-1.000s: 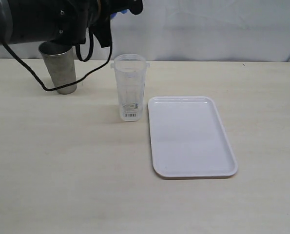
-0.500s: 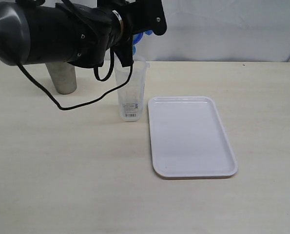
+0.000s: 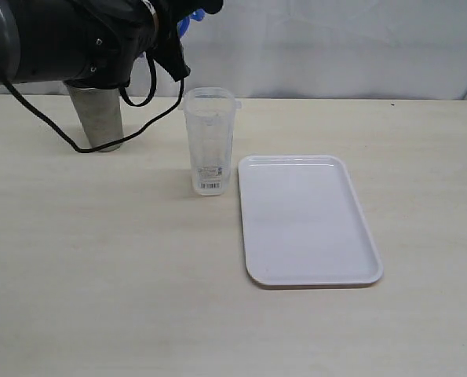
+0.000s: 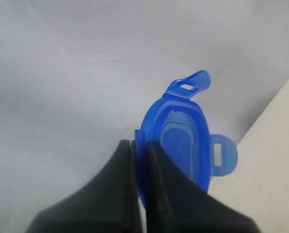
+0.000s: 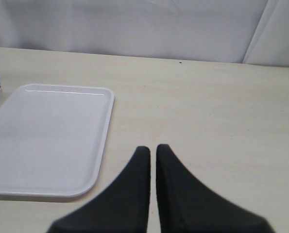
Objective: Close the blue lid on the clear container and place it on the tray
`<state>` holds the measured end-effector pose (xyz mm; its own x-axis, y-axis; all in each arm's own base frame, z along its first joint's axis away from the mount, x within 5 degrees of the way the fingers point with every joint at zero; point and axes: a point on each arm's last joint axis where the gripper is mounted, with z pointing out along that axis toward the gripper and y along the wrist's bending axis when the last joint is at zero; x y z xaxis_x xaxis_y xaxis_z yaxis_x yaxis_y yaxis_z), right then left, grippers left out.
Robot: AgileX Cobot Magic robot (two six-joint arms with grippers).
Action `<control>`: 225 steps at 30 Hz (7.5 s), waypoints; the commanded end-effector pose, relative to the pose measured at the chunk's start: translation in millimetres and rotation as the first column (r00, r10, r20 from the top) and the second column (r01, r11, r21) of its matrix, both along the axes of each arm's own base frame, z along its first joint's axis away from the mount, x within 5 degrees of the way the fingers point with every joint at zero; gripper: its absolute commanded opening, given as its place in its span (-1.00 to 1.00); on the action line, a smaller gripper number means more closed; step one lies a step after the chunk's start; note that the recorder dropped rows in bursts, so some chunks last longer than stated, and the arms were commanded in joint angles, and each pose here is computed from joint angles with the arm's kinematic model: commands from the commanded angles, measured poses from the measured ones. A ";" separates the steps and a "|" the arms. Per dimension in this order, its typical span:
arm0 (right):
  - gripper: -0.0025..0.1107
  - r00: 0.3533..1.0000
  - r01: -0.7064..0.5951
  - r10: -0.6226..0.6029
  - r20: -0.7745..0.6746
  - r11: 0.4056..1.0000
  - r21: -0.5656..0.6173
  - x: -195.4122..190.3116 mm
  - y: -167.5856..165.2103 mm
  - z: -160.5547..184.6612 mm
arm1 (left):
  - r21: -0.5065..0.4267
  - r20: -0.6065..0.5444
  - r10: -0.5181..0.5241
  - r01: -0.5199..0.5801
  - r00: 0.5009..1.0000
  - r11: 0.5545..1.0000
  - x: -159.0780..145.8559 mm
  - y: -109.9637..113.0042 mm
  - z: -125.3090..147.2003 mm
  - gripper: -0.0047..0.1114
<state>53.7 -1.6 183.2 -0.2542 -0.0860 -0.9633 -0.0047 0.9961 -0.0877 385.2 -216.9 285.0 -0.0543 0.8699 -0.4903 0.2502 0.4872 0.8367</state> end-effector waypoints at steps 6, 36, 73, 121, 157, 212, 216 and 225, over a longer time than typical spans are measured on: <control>-0.88 1.000 0.007 -0.007 0.002 1.000 -0.006 -0.2 -0.5 -0.8 | -0.055 -0.037 -0.138 0.136 0.990 0.989 -7.0 -18.6 0.0 -0.92; -0.88 1.000 0.007 -0.007 0.002 1.000 -0.004 -0.2 -0.5 -0.8 | 0.100 -0.016 -0.071 0.073 0.997 0.992 -10.6 -30.9 -17.5 -0.92; -0.88 1.000 0.007 -0.007 0.002 1.000 -0.004 -0.2 -0.5 -0.8 | 0.237 -0.038 -0.114 0.120 0.993 0.964 -30.5 -52.8 -19.9 -0.92; -0.88 1.000 0.007 -0.007 0.002 1.000 -0.004 -0.2 -0.5 -0.8 | 0.242 -0.090 -0.088 0.107 0.992 0.964 -44.7 -62.8 -23.6 -0.92; -0.88 1.000 0.007 -0.007 0.002 1.000 -0.004 -0.2 -0.5 -0.8 | 0.247 -0.210 -0.062 0.114 0.976 0.962 -68.3 -77.2 -33.8 -0.92; -0.88 1.000 0.007 -0.007 0.002 1.000 -0.004 -0.2 -0.5 -0.8 | 0.135 -0.411 -0.111 0.180 0.905 0.974 -79.2 -83.4 -50.4 -0.92; -0.88 1.000 0.007 -0.007 0.002 1.000 -0.004 -0.2 -0.5 -0.8 | 0.128 -0.415 -0.116 0.184 0.902 0.975 -79.6 -84.0 -50.7 -0.92; -0.88 1.000 0.007 -0.007 0.002 1.000 -0.004 -0.2 -0.5 -0.8 | 0.174 -0.420 -0.067 0.153 0.905 0.973 -78.8 -78.5 -51.3 -0.92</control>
<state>53.7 -1.6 183.2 -0.2542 -0.0860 -0.9633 -0.0047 0.9961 -0.0877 306.6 -297.0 232.1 -0.0870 0.9609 -0.2630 0.6320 0.2573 0.7310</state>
